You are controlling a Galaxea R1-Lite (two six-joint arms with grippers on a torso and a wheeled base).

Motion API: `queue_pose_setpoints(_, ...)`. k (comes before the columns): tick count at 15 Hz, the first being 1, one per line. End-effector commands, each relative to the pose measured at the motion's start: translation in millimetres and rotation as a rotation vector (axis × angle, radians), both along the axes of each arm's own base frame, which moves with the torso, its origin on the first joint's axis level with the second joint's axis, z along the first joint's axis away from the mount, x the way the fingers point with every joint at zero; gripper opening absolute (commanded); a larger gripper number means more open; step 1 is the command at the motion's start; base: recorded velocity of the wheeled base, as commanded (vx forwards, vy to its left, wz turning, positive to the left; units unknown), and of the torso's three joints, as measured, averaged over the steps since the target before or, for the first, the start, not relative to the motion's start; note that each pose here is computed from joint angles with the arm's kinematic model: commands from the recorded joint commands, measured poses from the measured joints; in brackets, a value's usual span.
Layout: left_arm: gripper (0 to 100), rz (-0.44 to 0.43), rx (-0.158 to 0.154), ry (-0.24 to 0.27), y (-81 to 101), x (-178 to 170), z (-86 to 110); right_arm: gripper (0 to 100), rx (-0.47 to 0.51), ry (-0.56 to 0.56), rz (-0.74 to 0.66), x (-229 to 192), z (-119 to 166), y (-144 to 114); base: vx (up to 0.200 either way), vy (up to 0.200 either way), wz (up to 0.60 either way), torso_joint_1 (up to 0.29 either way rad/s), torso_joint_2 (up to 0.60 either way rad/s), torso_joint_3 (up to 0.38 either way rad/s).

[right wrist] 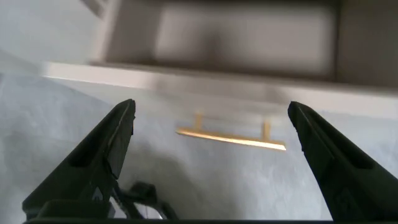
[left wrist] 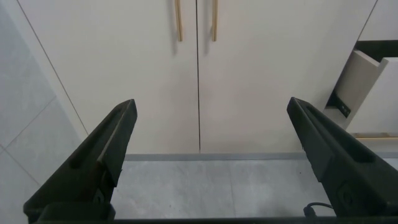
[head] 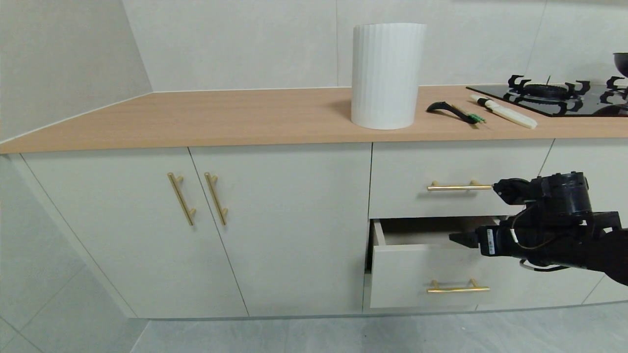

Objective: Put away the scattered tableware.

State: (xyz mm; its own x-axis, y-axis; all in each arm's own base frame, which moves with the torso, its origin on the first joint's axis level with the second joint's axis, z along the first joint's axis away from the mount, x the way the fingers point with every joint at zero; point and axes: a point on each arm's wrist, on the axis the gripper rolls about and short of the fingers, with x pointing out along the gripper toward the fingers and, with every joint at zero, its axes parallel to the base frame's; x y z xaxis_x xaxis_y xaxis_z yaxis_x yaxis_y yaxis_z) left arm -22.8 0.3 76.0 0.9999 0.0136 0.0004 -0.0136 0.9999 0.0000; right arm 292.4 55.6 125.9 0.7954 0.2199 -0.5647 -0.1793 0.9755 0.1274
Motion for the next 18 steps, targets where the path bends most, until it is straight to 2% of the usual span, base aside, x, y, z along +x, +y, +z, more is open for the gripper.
queue_pose_setpoints(1,100,0.000,0.000,0.002,0.0,0.0,-0.2,100,-0.010,-0.026,-0.011,0.1,0.6,3.2,0.000,0.000,0.00,0.000,0.00,0.000)
queue_pose_setpoints(4,100,0.000,0.000,0.000,0.0,0.0,0.0,100,-0.056,-0.081,-0.067,15.5,-28.3,11.8,0.000,0.000,0.00,0.000,0.00,0.000)
queue_pose_setpoints(9,100,0.000,0.000,0.000,0.0,0.0,0.0,100,-0.074,-0.196,-0.139,41.2,-65.6,22.3,0.000,0.000,0.00,0.000,0.00,0.000)
queue_pose_setpoints(14,100,0.000,0.000,0.000,0.0,0.0,0.0,100,-0.079,-0.197,-0.145,48.7,-83.3,23.9,0.000,0.000,0.00,0.000,0.00,0.000)
queue_pose_setpoints(18,100,0.000,0.000,0.000,0.0,0.0,0.0,100,-0.083,-0.188,-0.145,49.2,-86.5,23.5,0.000,0.000,0.00,0.000,0.00,0.000)
